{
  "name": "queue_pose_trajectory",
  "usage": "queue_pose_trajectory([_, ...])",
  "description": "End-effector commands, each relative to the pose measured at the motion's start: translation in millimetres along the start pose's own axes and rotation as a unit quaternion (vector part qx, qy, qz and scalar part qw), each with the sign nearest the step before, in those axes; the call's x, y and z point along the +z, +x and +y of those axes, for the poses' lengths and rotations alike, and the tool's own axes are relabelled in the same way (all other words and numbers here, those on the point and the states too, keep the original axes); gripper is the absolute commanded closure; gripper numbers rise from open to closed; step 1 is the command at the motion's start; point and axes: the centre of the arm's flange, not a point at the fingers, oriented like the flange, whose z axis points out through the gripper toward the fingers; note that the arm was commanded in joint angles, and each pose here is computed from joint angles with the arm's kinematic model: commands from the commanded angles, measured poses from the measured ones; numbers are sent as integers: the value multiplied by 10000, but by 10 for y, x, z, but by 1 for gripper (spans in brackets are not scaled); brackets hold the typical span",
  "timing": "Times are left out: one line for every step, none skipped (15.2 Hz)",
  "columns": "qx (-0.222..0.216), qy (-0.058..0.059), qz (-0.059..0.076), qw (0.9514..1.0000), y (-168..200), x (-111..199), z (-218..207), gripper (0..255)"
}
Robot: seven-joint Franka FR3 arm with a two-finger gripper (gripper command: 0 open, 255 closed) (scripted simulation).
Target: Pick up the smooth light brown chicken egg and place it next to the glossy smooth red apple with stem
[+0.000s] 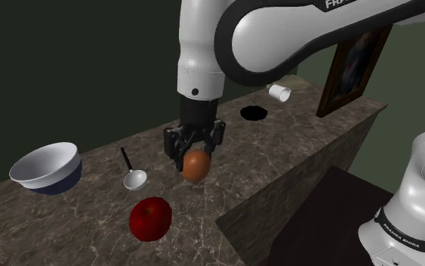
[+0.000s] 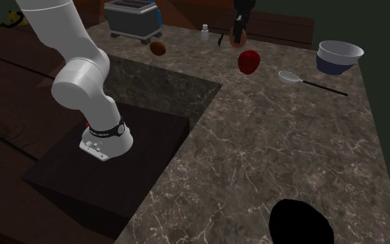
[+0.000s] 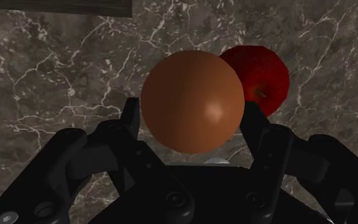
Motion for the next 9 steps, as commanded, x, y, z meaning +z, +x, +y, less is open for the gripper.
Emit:
queue_pose_trajectory([10, 7, 3, 10000, -61, 81, -155, 255])
queue_pose_trajectory([10, 7, 3, 10000, -60, 132, -143, 255])
queue_pose_trajectory([10, 7, 3, 10000, -59, 184, -132, 255])
queue_pose_trajectory([10, 7, 3, 10000, -59, 235, -121, 255])
queue_pose_trajectory([10, 7, 3, 10000, -58, 287, -109, 255])
queue_pose_trajectory([10, 7, 3, 10000, -57, 339, -98, 255])
queue_pose_trajectory([10, 7, 3, 10000, -57, 390, -87, 255])
queue_pose_trajectory([10, 7, 3, 10000, -56, 442, -75, 255])
queue_pose_trajectory([10, 7, 3, 10000, -55, 493, -64, 255])
